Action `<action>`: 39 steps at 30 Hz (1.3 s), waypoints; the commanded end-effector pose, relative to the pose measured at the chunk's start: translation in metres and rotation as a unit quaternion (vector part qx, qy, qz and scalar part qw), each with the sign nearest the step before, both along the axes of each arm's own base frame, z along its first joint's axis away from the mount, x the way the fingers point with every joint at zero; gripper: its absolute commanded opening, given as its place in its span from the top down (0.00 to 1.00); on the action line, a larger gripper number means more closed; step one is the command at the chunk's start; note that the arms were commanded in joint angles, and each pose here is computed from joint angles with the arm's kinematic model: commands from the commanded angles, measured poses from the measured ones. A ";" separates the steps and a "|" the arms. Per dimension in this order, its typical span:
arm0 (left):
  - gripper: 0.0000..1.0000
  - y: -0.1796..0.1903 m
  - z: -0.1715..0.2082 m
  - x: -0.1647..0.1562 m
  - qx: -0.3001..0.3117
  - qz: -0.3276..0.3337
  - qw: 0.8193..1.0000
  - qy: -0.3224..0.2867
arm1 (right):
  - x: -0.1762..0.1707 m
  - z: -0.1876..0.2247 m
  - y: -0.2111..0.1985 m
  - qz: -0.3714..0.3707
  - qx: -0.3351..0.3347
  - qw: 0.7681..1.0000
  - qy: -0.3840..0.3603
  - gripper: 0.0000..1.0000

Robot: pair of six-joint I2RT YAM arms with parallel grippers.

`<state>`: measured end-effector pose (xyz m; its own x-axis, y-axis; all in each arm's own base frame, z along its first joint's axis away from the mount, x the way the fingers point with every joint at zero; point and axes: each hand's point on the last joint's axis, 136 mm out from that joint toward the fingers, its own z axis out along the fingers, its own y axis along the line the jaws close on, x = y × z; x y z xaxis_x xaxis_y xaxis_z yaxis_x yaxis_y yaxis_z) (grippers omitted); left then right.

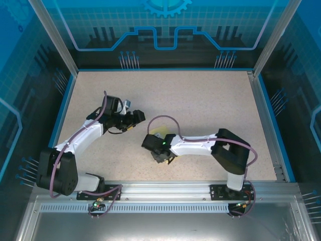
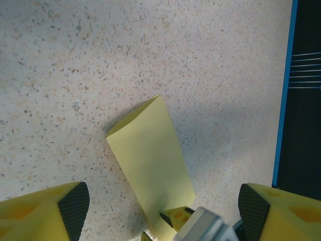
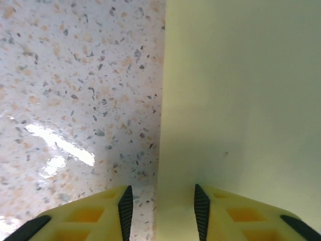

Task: Fold a paper plane with a square sheet of paper (pick it up from the middle)
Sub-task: Turn over the paper at the center of the table, then third fold the triangle at the center of the table.

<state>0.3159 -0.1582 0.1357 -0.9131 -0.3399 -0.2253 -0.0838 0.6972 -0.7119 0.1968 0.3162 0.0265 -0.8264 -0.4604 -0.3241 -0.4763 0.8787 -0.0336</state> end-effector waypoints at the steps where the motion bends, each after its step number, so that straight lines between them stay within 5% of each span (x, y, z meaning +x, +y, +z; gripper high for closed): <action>1: 0.18 -0.001 -0.006 -0.009 -0.011 -0.014 1.000 0.008 | 0.007 0.032 0.017 -0.008 0.130 0.991 0.015 0.56; 11: 0.23 -0.040 -0.014 -0.030 -0.008 -0.060 0.998 0.008 | 0.025 0.051 -0.050 -0.058 0.208 0.976 0.038 0.54; 20: 0.42 -0.075 -0.048 -0.056 0.098 -0.109 0.989 0.026 | 0.031 0.042 -0.093 -0.104 0.218 0.969 0.046 0.54; 23: 0.50 -0.078 -0.061 -0.061 0.150 -0.113 0.982 0.028 | 0.031 0.040 -0.099 -0.109 0.228 0.966 0.054 0.54; 39: 0.70 -0.108 -0.110 -0.073 0.236 -0.161 0.956 0.060 | 0.025 0.024 -0.112 -0.124 0.241 0.959 0.076 0.54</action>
